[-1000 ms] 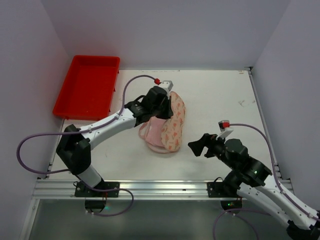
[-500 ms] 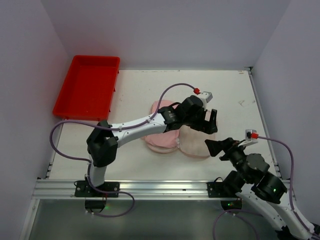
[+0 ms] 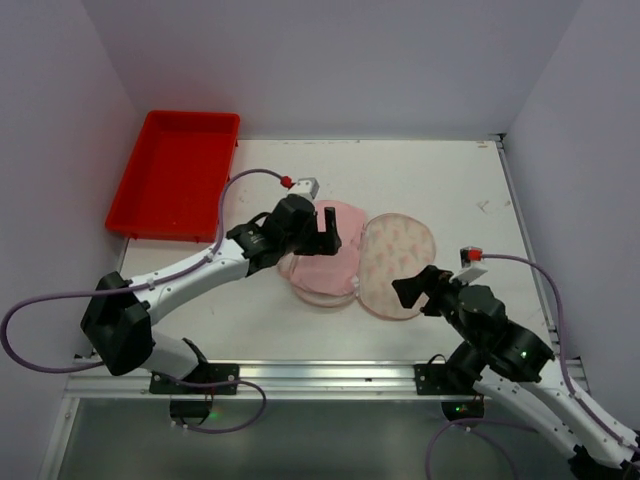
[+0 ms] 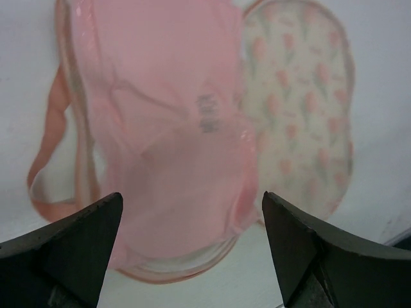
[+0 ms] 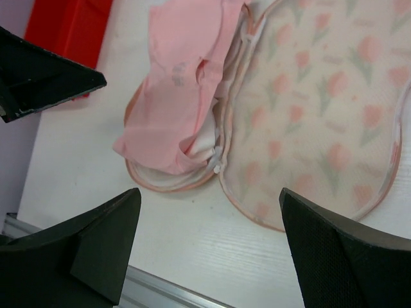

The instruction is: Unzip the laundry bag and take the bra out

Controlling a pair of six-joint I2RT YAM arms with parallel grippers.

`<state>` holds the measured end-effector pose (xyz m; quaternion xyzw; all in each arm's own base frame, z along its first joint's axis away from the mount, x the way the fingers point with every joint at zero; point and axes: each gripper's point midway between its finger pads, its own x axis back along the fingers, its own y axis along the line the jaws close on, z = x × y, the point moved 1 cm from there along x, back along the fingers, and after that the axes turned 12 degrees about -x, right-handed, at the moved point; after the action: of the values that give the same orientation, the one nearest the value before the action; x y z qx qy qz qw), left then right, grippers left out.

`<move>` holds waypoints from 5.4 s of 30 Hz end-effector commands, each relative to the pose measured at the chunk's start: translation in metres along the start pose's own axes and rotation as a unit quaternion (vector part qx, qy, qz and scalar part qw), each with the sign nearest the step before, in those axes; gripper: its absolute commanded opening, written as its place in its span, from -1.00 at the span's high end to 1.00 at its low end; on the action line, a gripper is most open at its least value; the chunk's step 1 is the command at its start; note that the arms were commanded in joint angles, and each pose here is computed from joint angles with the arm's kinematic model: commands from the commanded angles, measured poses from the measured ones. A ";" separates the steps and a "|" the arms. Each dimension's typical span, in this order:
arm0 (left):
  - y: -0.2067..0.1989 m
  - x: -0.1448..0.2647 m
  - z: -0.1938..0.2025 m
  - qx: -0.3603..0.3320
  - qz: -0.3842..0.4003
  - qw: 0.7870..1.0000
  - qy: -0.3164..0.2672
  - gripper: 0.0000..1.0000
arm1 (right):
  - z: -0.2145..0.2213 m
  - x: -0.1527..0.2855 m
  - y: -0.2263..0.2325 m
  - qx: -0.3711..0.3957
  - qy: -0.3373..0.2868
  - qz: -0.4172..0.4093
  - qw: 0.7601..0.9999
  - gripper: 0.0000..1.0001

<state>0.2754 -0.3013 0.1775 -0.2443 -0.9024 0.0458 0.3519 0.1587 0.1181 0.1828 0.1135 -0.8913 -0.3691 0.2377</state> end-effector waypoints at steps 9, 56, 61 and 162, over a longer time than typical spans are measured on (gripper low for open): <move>0.058 0.005 0.077 0.018 -0.066 0.995 0.069 -0.59 | 0.037 -0.034 0.007 -0.024 0.063 -0.004 0.998 -0.81; 0.006 -0.001 0.014 0.012 0.028 0.999 0.017 1.00 | 0.048 -0.039 0.010 -0.028 0.078 -0.032 0.996 -0.79; -0.013 0.028 -0.053 -0.022 0.047 0.997 -0.050 1.00 | 0.044 -0.036 0.010 -0.029 0.070 -0.032 0.997 -0.78; -0.024 -0.085 0.105 0.054 -0.031 0.996 0.065 -0.50 | 0.037 -0.021 -0.025 -0.069 0.030 0.016 0.997 -0.82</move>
<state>0.2316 -0.3348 0.0400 -0.2053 -0.8650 0.0363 0.4564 0.1581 0.1345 0.1406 0.1063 -0.8556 -0.4235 0.2779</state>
